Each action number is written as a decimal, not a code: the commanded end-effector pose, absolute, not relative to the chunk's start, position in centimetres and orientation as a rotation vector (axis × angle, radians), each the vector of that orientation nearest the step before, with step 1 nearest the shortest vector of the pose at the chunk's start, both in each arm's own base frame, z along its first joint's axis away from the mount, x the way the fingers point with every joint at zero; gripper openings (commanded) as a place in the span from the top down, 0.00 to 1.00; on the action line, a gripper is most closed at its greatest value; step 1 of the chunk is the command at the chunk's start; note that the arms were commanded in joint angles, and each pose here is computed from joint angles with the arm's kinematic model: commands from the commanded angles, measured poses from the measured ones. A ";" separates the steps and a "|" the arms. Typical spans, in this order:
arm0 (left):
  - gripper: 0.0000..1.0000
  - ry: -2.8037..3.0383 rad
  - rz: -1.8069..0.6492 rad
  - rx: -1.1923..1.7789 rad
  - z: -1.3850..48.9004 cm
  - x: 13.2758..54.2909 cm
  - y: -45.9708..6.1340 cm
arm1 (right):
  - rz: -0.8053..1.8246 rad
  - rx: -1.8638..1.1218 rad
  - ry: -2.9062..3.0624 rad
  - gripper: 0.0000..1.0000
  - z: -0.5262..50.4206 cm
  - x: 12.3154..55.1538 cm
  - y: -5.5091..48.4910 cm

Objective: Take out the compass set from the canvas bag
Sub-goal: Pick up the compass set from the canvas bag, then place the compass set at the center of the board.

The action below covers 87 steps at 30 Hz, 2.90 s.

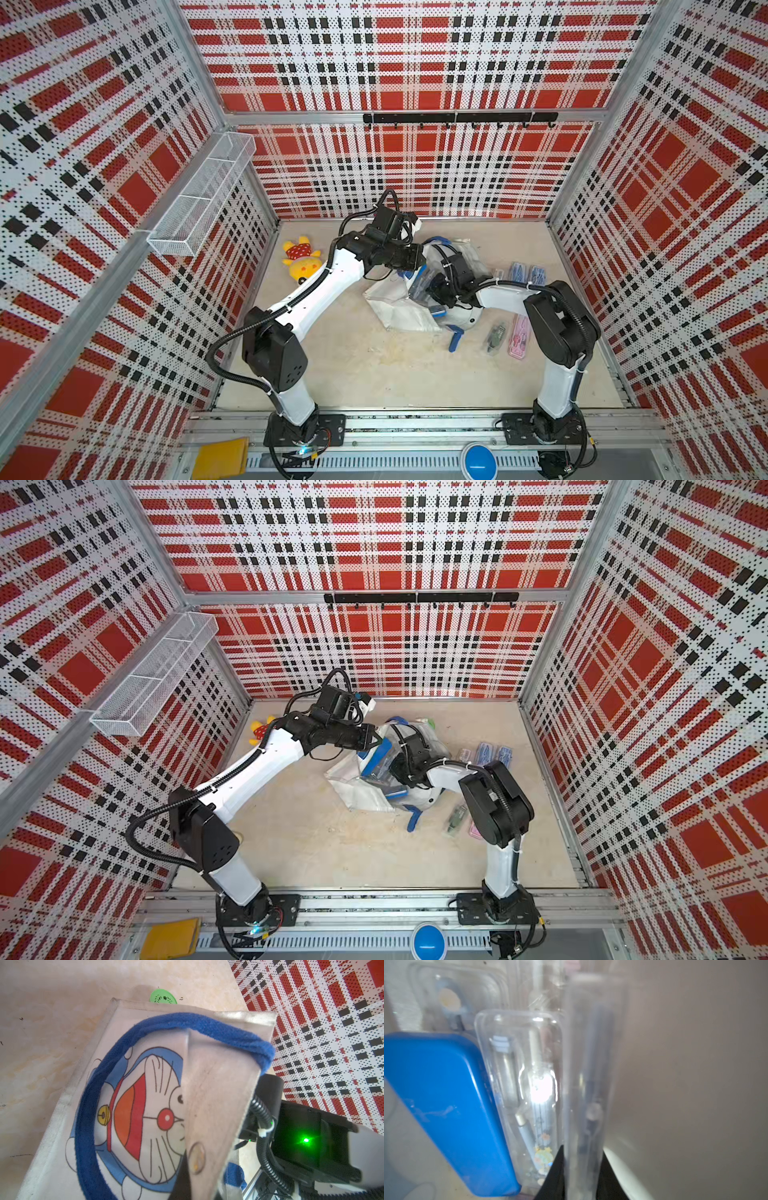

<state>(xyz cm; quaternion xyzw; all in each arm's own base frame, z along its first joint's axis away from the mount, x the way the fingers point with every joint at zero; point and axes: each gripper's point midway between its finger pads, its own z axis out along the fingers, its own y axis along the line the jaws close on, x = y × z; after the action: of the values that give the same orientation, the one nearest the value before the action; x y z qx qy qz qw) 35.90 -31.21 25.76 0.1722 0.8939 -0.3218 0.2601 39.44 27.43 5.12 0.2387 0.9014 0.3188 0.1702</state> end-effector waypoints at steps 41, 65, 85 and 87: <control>1.00 2.337 -0.894 0.373 33.3 35.8 -24.2 | 1.226 0.235 2.349 0.87 21.0 34.1 30.4; 1.00 2.509 -0.760 0.023 26.1 36.7 -16.1 | 1.353 -0.007 2.332 0.87 25.2 29.6 33.5; 1.00 2.465 -0.812 0.108 27.9 36.8 -17.4 | 0.955 0.360 2.392 0.87 25.1 33.2 12.0; 1.00 2.459 -0.819 0.118 28.2 36.6 -17.5 | 0.908 0.416 2.435 0.86 23.3 33.9 10.2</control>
<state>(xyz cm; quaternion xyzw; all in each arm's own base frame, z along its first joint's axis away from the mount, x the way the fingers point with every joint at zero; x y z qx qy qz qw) 36.71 -16.57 25.25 0.0183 0.9288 -0.2802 0.2419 34.19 11.27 24.36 0.1748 0.8779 0.3534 0.2718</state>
